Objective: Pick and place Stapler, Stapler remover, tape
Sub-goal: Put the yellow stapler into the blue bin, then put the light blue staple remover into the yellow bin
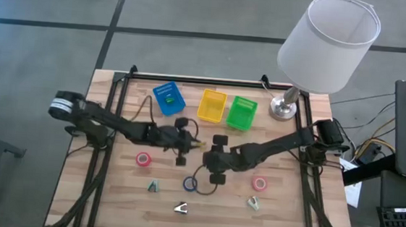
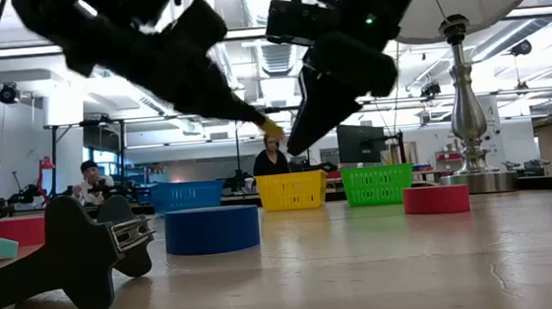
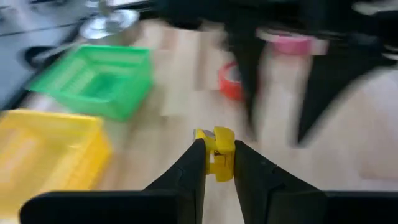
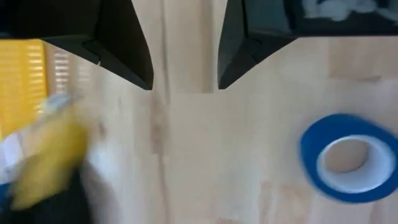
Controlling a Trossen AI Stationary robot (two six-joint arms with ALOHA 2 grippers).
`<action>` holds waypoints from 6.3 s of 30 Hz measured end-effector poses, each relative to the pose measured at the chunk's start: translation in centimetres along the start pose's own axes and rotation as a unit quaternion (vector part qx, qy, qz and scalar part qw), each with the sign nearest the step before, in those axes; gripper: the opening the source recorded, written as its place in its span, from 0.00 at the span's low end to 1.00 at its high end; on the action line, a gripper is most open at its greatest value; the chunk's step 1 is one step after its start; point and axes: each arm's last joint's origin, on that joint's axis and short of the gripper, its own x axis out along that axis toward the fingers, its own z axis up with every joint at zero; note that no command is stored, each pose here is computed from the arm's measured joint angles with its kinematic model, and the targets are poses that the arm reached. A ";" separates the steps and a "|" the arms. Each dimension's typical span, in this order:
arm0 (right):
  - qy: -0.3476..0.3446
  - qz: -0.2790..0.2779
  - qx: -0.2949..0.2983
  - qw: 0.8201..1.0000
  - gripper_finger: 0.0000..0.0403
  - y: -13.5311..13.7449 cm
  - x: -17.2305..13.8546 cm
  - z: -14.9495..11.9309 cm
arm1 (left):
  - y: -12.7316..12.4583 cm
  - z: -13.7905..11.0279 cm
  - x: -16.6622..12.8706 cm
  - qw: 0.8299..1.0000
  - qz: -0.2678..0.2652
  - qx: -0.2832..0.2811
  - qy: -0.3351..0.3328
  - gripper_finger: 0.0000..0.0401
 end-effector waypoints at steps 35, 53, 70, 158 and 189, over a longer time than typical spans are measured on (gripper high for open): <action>0.021 -0.011 0.050 0.998 0.45 -0.1 0.1 -0.5 | 15.6 -8.4 -4.0 0.942 0.190 -0.223 0.164 0.28; 0.035 0.043 0.064 0.996 0.46 0.7 -0.3 -0.7 | 16.3 -3.3 -4.5 0.964 0.167 -0.180 0.100 0.39; 0.179 0.041 0.305 0.934 0.39 2.4 -8.2 -3.6 | 10.7 1.3 -6.7 0.989 0.002 -0.145 -0.004 0.35; 0.071 0.186 -0.018 0.980 0.12 7.8 -3.6 -4.6 | 7.8 3.2 -6.4 0.976 -0.060 -0.207 -0.022 0.31; 0.006 -0.102 0.061 0.993 0.13 -22.4 6.2 -0.9 | 0.9 2.5 -6.7 0.981 -0.131 -0.141 0.001 0.29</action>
